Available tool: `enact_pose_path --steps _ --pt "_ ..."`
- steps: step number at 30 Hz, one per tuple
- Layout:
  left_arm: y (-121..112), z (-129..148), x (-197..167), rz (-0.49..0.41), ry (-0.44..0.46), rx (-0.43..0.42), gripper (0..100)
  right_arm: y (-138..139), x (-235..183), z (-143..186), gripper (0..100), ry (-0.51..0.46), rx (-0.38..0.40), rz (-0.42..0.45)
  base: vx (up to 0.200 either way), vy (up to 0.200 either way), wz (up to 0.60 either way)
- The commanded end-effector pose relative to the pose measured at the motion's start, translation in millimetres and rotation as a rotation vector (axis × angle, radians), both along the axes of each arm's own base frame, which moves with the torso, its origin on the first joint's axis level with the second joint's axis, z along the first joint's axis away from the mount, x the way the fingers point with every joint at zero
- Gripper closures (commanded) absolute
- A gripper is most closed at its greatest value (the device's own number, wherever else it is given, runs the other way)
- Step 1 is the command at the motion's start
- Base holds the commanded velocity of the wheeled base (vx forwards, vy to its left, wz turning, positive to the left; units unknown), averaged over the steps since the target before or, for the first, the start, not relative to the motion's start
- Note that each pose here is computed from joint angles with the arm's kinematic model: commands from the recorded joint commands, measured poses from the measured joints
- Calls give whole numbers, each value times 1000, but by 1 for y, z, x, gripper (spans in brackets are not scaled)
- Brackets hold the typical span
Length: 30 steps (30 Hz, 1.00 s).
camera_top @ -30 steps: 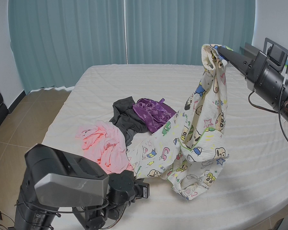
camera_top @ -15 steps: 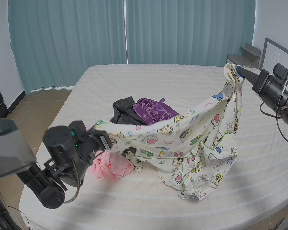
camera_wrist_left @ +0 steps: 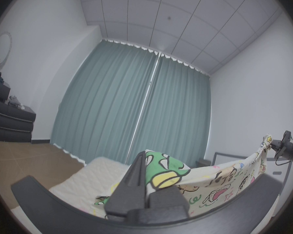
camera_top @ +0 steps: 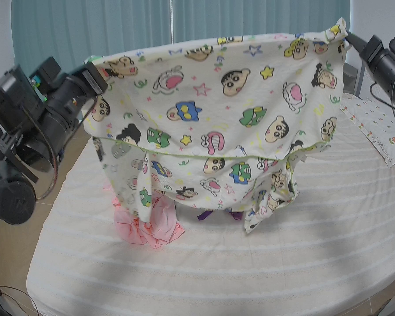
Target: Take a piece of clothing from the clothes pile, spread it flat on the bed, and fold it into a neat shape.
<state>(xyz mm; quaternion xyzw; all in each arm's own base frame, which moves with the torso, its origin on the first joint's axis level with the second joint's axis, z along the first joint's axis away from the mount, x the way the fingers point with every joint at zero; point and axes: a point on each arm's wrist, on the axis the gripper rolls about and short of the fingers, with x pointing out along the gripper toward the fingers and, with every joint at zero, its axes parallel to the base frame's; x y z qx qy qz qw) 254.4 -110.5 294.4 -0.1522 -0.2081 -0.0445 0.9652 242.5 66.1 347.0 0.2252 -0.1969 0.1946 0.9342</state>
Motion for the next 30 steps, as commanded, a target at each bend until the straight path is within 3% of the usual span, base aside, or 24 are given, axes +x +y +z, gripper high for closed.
enact_pose_path --steps 1,2,3,4,6,11,17,23,30 --pt "8 13 -28 -7 -30 6 100 2 -20 -3 100 10 -31 9 0 0 0" --pt "7 -8 -30 -18 37 41 100 3 -20 -22 100 65 -58 9 0 0 0" --pt "7 -8 -30 -18 37 41 100 3 -20 -22 100 65 -58 9 0 0 0" --pt "8 -48 -34 -28 167 101 100 3 -18 -53 100 161 -109 6 0 0 0" --pt "9 -68 -37 -35 237 117 100 3 -17 -69 100 208 -123 10 0 0 0" --pt "3 -115 -35 -91 414 54 100 7 -5 -113 100 368 -159 22 0 0 0" --pt "-7 -145 -15 -96 520 20 100 12 13 -137 100 435 -133 25 0 0 0" --pt "-12 -160 -8 -95 571 24 100 15 20 -156 100 465 -115 28 0 0 0" --pt "-34 -164 -8 -201 588 -26 100 40 14 -176 100 515 -82 134 0 0 0"
